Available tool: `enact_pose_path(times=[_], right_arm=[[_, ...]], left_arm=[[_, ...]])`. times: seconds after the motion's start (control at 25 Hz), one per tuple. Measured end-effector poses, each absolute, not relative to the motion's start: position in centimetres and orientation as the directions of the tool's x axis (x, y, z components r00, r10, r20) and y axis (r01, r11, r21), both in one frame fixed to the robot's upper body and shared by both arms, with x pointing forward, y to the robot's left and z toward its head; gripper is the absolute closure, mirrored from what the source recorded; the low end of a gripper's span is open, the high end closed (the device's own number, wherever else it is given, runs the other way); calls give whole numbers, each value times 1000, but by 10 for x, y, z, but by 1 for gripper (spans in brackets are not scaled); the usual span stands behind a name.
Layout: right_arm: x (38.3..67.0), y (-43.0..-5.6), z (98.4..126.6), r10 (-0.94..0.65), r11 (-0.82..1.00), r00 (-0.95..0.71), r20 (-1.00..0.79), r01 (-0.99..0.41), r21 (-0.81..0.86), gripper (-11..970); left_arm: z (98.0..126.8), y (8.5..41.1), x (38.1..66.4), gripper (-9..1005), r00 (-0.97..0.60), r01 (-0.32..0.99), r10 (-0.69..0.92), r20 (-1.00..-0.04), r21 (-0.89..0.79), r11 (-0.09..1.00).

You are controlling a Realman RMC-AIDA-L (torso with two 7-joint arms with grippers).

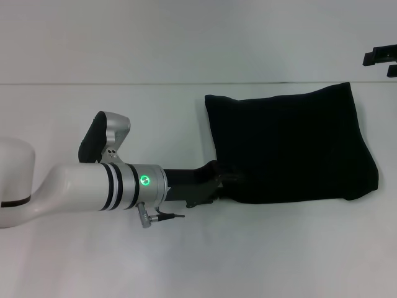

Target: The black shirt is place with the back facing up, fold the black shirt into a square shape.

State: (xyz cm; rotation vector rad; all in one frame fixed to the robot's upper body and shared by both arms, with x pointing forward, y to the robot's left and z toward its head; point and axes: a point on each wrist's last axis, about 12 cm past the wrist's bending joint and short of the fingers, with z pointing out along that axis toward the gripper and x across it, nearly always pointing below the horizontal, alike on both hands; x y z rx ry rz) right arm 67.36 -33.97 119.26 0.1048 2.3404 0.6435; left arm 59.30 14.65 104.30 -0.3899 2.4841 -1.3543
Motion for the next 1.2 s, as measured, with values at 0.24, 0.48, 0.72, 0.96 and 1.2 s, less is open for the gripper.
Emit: enact_pose_path(times=[0.24, 0.48, 0.72, 0.96, 1.2], right_arm=[[673, -340, 1190, 242, 874, -756, -609, -102, 474, 227], [673, -339, 1190, 241, 874, -756, -609, -103, 474, 226], [673, -338, 1188, 239, 873, -762, -601, -102, 477, 227], [672, -338, 1186, 239, 871, -769, -593, -100, 481, 228], [671, -337, 1184, 240, 869, -774, -586, -98, 485, 227]], left_arm=[[1043, 147, 592, 392, -923, -104, -368, -110, -851, 515], [1043, 145, 590, 745, -929, -99, -355, -103, -855, 509], [1044, 145, 586, 924, -941, -61, -317, -116, -865, 498], [1041, 179, 571, 957, -939, -50, -324, -116, -885, 462], [1036, 218, 544, 943, -930, -88, -362, -69, -912, 400]])
